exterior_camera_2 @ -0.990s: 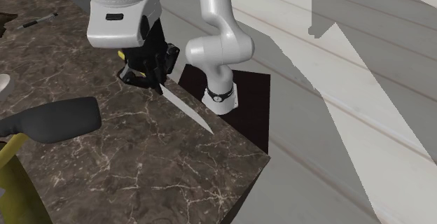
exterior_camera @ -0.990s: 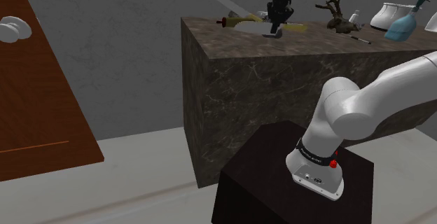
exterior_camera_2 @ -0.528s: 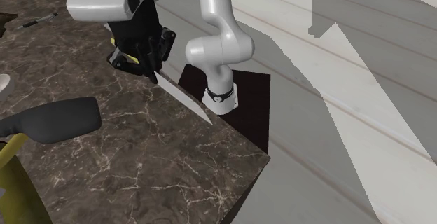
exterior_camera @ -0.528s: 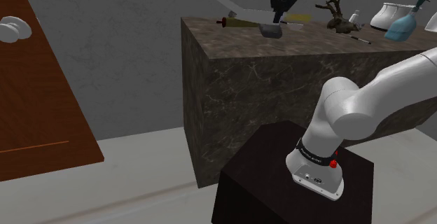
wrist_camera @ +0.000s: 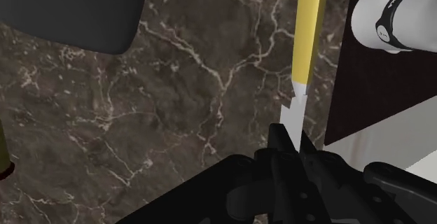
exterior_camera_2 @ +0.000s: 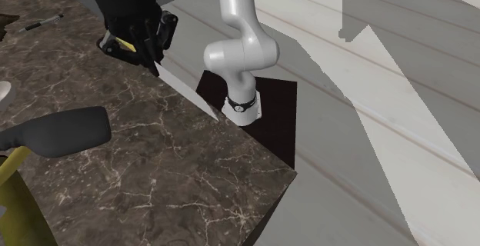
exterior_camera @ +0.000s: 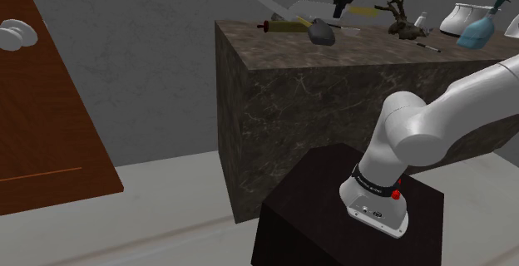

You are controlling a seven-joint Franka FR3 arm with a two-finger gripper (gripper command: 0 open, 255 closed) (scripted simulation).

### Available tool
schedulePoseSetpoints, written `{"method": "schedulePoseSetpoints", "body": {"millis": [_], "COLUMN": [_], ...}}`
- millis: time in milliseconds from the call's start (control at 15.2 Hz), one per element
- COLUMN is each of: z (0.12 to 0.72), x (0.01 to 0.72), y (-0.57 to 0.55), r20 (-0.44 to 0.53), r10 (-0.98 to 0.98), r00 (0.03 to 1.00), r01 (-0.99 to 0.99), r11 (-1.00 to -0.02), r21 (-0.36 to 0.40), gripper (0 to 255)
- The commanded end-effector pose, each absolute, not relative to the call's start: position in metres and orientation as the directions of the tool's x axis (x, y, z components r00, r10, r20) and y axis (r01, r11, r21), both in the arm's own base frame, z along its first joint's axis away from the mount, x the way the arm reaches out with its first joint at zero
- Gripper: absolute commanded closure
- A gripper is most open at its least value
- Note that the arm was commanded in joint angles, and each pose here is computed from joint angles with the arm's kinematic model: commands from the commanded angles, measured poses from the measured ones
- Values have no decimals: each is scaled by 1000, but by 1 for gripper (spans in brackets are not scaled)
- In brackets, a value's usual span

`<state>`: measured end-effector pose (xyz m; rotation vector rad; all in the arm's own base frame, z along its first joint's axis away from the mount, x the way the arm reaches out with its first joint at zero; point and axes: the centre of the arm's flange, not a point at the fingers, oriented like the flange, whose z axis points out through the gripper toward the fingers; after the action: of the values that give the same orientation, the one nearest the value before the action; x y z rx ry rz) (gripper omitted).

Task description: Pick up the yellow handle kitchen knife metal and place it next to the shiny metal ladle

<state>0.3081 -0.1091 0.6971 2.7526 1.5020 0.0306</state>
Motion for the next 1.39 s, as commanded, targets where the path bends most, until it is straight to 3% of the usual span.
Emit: {"method": "schedulePoseSetpoints", "body": {"millis": [0,1320], "z": [697,699], "x": [304,233], "y": [-135,-389], "r20": [14,14], "r10": [841,841], "r00": [541,541], "r01": [841,841], "r11": [-541,-541], "r21": [14,14], "gripper": [255,255]}}
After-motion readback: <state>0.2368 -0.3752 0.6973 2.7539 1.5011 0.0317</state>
